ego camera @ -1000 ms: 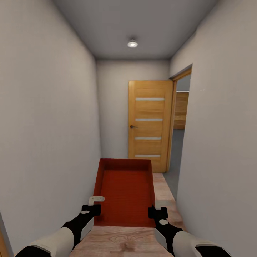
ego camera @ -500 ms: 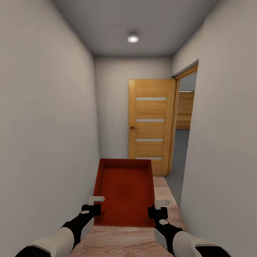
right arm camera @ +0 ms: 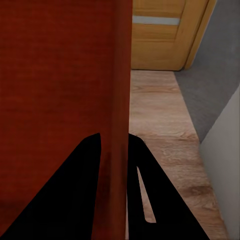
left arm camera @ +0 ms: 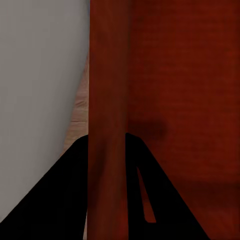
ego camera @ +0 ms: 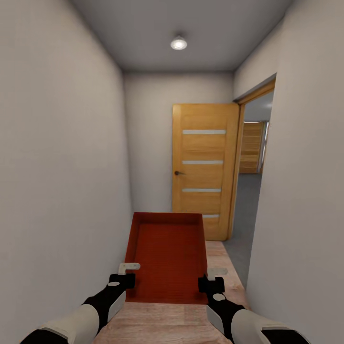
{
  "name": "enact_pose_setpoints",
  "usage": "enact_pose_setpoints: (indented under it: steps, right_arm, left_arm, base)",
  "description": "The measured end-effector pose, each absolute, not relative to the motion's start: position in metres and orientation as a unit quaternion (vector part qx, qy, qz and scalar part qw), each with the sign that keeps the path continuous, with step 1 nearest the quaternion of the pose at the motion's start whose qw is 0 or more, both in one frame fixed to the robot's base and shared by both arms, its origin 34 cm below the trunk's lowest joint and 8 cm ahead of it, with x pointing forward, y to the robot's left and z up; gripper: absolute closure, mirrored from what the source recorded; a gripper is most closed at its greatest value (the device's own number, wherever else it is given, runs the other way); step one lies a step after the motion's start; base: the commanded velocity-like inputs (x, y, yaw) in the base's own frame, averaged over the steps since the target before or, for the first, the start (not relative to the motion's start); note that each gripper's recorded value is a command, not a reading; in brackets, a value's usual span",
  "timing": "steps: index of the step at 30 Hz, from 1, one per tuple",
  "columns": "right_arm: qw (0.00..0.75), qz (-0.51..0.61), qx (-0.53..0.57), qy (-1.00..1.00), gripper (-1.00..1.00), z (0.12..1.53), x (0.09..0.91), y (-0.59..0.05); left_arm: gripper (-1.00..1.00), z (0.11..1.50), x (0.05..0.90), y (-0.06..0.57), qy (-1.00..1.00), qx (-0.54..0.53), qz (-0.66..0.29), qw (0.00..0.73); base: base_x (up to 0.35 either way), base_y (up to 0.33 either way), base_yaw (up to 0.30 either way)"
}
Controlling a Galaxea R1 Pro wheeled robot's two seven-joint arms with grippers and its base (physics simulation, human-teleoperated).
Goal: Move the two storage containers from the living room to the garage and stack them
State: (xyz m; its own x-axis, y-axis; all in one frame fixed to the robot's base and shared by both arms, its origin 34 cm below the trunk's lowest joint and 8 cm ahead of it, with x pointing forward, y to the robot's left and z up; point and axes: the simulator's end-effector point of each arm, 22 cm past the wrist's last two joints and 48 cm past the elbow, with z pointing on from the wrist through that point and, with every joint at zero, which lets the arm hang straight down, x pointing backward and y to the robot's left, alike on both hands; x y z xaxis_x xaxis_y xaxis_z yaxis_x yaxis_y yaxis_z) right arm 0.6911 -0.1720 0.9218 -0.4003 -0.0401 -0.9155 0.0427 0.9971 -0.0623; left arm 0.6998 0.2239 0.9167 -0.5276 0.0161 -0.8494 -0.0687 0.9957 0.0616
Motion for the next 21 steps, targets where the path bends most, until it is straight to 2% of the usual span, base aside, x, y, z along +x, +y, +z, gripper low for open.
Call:
enact_pose_setpoints:
  steps: [21]
  right_arm:
    - [0.548, -0.038, 0.001, 0.836, 1.0, 0.9218, 0.6911, -0.172]
  left_arm:
    - [1.0, 0.9167, 0.6998, 0.2239, 0.873, -0.015, 0.044, 0.486]
  base:
    - [0.323, 0.0, 0.0]
